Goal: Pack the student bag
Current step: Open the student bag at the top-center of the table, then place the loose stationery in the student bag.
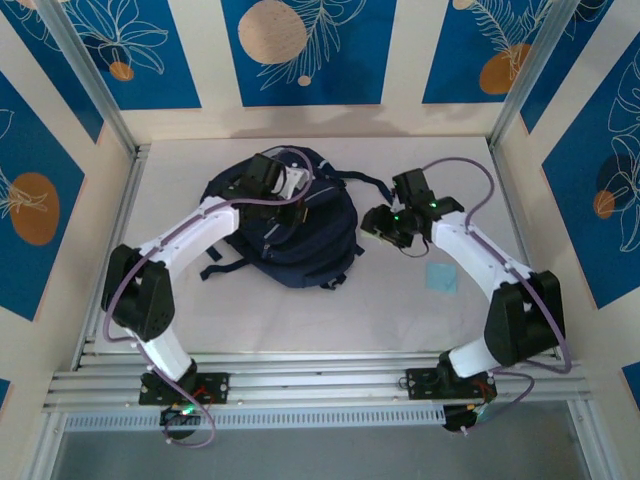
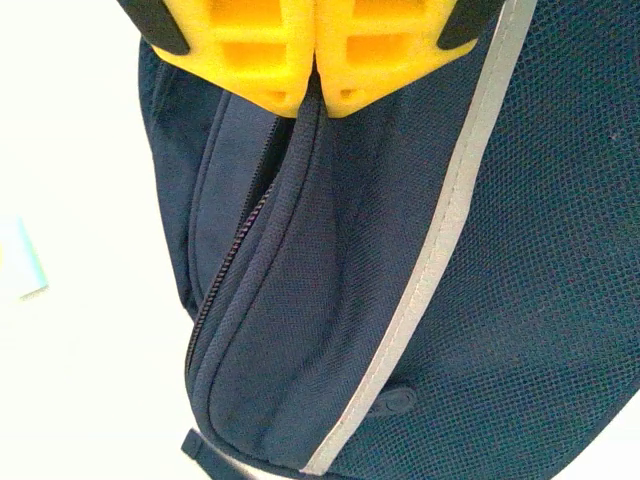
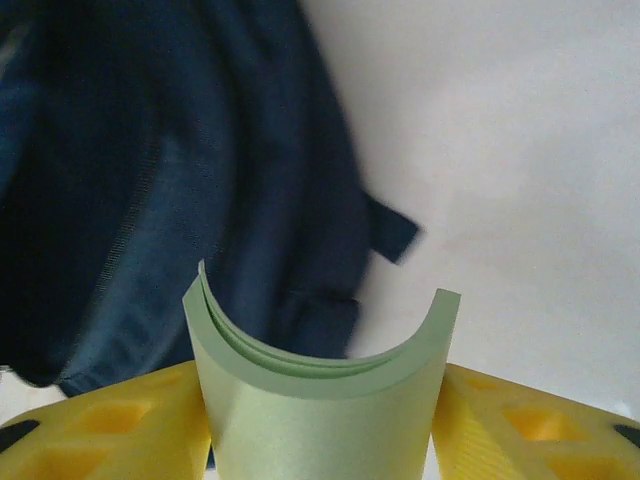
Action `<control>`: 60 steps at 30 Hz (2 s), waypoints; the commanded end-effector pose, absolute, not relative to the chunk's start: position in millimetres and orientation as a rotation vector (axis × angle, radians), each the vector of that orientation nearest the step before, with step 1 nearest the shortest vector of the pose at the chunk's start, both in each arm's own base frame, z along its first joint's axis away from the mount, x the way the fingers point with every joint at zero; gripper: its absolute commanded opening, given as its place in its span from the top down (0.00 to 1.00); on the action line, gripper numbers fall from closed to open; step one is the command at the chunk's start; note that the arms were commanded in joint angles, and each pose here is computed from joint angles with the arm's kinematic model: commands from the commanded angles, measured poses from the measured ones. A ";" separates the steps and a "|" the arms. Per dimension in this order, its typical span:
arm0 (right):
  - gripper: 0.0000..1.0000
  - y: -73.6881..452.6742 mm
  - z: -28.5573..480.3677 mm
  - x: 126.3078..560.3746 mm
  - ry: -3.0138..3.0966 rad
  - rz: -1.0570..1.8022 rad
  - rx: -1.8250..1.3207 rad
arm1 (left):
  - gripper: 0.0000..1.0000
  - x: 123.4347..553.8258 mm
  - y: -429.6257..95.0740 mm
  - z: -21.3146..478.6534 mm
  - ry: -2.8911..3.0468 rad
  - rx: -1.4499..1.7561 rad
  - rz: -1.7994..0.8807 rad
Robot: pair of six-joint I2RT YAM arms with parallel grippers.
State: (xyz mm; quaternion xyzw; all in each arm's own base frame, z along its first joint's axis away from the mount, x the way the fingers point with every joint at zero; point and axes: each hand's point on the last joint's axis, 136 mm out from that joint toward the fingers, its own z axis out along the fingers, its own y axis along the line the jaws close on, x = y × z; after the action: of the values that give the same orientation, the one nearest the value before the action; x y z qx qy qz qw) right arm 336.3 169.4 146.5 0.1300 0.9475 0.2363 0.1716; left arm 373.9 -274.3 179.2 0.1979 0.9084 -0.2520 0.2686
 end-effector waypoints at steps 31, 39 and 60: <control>0.54 308.7 158.1 374.4 2.669 1.161 0.163 | 1.00 383.0 -299.7 224.7 2.294 0.328 -1.083; 0.63 315.5 149.5 378.9 2.625 1.221 0.168 | 1.00 381.2 -303.2 223.7 2.295 0.326 -1.114; 0.23 156.1 144.3 334.5 2.759 0.553 0.252 | 1.00 379.0 -304.8 219.5 2.287 0.343 -1.121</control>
State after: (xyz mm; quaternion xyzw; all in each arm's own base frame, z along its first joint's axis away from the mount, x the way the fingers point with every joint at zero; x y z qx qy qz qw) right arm 362.1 211.6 170.1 0.0837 0.9317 0.3062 0.1764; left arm 385.4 -288.6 188.7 0.0985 0.8849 -0.3733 0.2605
